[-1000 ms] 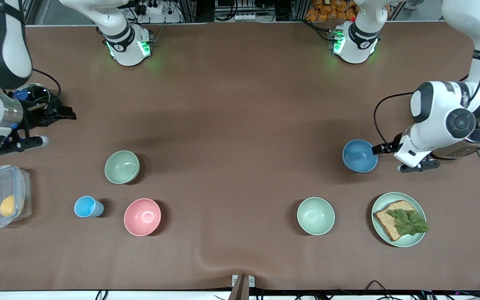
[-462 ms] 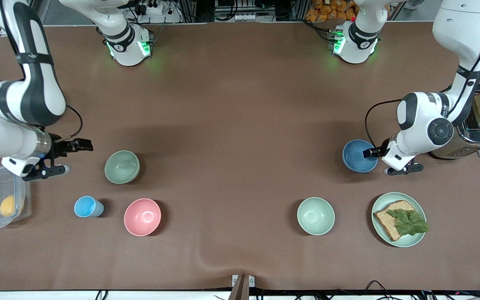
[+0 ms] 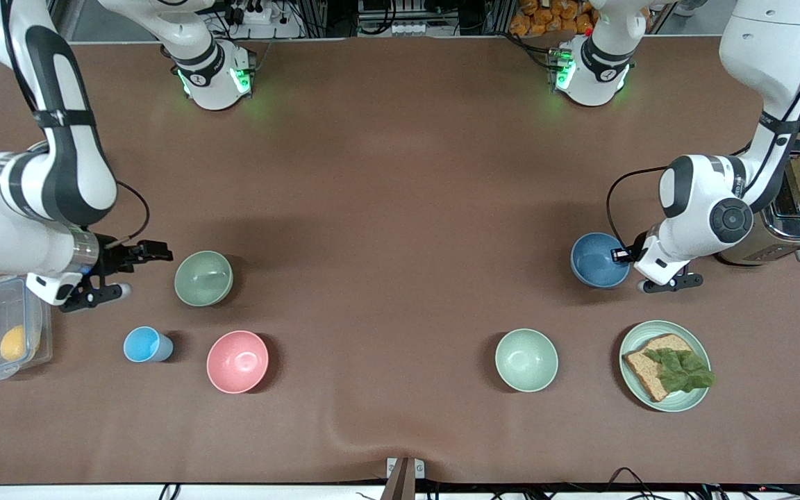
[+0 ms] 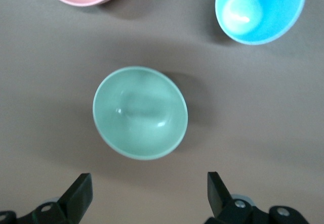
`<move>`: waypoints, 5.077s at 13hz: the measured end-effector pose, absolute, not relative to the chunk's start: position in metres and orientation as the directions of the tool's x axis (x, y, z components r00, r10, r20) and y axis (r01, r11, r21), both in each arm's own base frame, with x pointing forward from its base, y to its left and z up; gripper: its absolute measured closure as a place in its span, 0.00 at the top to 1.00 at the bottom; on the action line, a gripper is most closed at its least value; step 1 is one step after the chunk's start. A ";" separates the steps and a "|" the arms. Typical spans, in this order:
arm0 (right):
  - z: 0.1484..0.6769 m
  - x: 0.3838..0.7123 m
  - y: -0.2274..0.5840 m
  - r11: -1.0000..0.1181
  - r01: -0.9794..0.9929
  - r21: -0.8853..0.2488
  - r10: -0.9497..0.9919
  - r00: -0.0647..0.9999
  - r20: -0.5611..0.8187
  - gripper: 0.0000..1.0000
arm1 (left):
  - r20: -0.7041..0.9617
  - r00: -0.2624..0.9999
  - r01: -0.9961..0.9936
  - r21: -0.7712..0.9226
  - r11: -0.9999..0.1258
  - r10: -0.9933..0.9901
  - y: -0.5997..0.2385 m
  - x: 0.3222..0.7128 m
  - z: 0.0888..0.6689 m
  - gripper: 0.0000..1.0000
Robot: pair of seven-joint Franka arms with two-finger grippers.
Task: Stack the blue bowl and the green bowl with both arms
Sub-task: 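Grasp the green bowl rim with the right gripper while the left gripper holds, then carry the green bowl to the table middle with the right gripper, then lower the blue bowl into the green bowl while the right gripper withdraws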
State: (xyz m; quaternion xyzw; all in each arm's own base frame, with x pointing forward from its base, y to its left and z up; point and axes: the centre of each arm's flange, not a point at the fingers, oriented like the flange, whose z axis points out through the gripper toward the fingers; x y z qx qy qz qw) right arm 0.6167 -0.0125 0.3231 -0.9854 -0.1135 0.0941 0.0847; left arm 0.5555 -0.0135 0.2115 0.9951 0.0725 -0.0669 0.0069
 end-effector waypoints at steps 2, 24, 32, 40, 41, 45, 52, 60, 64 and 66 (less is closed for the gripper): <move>0.294 0.619 -0.010 -0.959 0.219 -0.179 0.252 0.948 -0.192 1.00 | -0.123 0.982 0.143 0.006 -0.990 0.141 -0.018 0.558 0.218 0.05; 0.189 0.614 0.001 -0.959 0.204 -0.195 0.258 0.914 -0.312 0.11 | -0.089 0.982 0.170 0.006 -0.985 0.169 -0.138 0.599 0.403 0.05; 0.216 0.612 0.074 -0.961 0.187 -0.205 0.248 0.908 -0.337 0.10 | -0.090 0.976 0.201 0.014 -0.980 0.199 -0.187 0.595 0.402 0.05; 0.246 0.584 0.256 -0.944 -0.277 -0.181 -0.193 0.905 -0.380 0.10 | -0.086 0.974 0.211 0.015 -0.977 0.209 -0.191 0.596 0.405 0.05; 0.247 0.583 0.269 -0.927 -0.327 -0.185 -0.242 0.896 -0.371 0.10 | -0.085 0.974 0.210 0.016 -0.977 0.208 -0.191 0.596 0.406 0.05; 0.240 0.589 0.312 -0.835 -0.510 -0.206 -0.393 0.816 -0.424 0.10 | -0.087 0.974 0.213 0.015 -0.977 0.211 -0.191 0.596 0.406 0.05; 0.212 0.558 0.385 -0.796 -0.557 -0.237 -0.422 0.791 -0.443 0.41 | -0.098 0.972 0.216 0.011 -0.976 0.214 -0.190 0.596 0.401 0.05; 0.241 0.584 0.332 -0.807 -0.567 -0.165 -0.437 0.760 -0.481 1.00 | -0.101 0.943 0.318 -0.008 -0.948 0.317 -0.279 0.563 0.397 0.05; 0.256 0.605 0.265 -0.885 -0.439 -0.155 -0.335 0.832 -0.441 1.00 | -0.110 0.913 0.398 0.026 -0.917 0.393 -0.358 0.545 0.371 0.05; 0.256 0.615 0.225 -0.914 -0.360 -0.185 -0.256 0.868 -0.426 1.00 | -0.117 0.894 0.441 0.062 -0.895 0.432 -0.394 0.541 0.353 0.05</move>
